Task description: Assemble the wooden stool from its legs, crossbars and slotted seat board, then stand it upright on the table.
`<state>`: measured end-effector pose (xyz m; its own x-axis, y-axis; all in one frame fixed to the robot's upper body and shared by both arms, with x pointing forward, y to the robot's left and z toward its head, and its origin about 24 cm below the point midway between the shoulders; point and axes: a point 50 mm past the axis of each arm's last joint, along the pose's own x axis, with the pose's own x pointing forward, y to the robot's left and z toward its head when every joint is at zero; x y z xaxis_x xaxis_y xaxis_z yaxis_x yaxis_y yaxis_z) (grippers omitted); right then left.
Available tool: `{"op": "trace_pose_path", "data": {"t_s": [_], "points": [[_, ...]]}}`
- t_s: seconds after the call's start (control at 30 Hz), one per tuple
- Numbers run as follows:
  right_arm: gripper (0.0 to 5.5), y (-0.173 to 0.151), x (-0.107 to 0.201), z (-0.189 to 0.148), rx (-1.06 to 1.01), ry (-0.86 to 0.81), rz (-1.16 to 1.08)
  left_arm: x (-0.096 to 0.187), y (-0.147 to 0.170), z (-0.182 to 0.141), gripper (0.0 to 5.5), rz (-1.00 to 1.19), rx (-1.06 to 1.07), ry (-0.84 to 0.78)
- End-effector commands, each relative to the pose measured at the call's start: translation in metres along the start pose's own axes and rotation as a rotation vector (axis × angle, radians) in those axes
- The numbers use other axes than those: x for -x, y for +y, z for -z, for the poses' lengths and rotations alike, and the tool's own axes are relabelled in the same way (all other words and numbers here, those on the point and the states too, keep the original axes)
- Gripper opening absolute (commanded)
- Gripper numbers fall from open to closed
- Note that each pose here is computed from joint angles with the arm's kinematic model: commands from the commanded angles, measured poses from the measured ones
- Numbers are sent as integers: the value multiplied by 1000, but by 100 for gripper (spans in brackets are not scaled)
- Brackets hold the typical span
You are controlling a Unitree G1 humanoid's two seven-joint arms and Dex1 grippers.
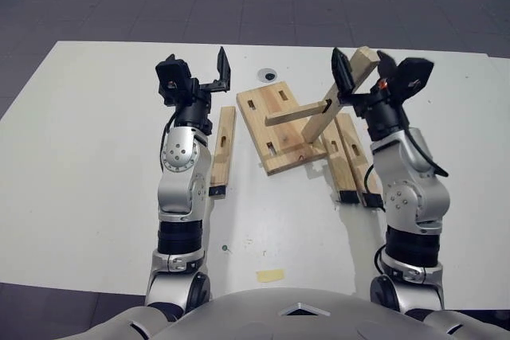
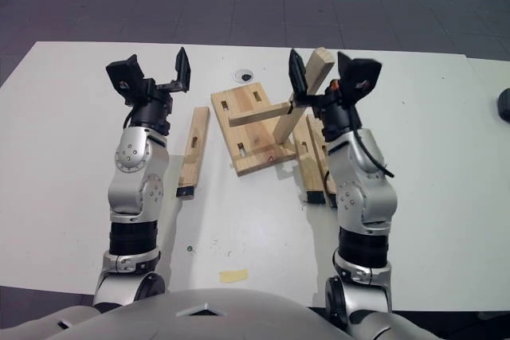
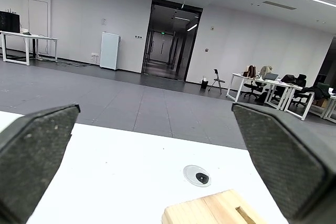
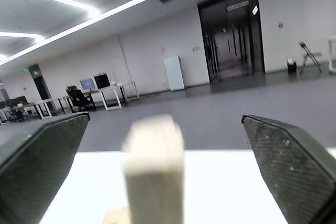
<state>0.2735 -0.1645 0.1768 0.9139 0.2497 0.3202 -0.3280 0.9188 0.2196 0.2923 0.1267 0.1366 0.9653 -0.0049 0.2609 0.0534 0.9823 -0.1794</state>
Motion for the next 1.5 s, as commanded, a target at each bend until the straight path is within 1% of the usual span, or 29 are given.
{"op": "trace_pose_path", "data": {"t_s": [0.03,0.1,0.13,0.17,0.23,0.3,0.4,0.47,0.6,0.73,0.93,1.07,1.17,1.2,1.23,1.27,1.3,1.33,1.5], "points": [[538,-16,-12,-54,-26,-174,37,4,18,4,540,-55,-61,72],[538,-42,-12,-69,-51,-218,142,7,31,6,540,-81,-82,123],[538,-53,-9,-72,-23,-210,180,8,37,4,540,-94,-87,133],[538,-62,-6,-72,33,-167,207,9,42,2,540,-111,-86,133],[538,-81,6,-58,169,15,258,9,48,-4,540,-142,-82,124],[538,-94,26,-37,211,206,268,11,51,-10,540,-167,-84,110],[538,-92,48,-7,204,406,229,11,55,-18,540,-191,-92,88],[538,-87,65,13,163,538,185,12,58,-25,540,-211,-97,69],[538,-74,87,39,100,720,85,20,60,-29,540,-251,-88,60],[538,-79,99,51,123,860,75,25,54,-24,540,-260,-71,79],[538,-92,103,56,199,983,73,30,50,-22,540,-284,-60,79],[475,-91,106,63,267,1070,19,33,51,-19,540,-303,-53,82],[416,-84,101,65,273,1074,-51,32,49,-18,540,-299,-48,84],[408,-80,100,64,265,1076,-73,31,47,-18,540,-295,-46,84],[388,-78,100,64,265,1083,-89,30,46,-18,540,-292,-44,84],[378,-78,101,65,263,1094,-92,30,45,-18,540,-288,-42,84],[394,-79,103,67,262,1116,-83,29,44,-17,540,-284,-41,85],[386,-81,105,69,266,1136,-71,29,43,-17,540,-280,-40,86],[312,-81,102,69,295,1138,-71,29,41,-13,540,-279,-40,95]]}}
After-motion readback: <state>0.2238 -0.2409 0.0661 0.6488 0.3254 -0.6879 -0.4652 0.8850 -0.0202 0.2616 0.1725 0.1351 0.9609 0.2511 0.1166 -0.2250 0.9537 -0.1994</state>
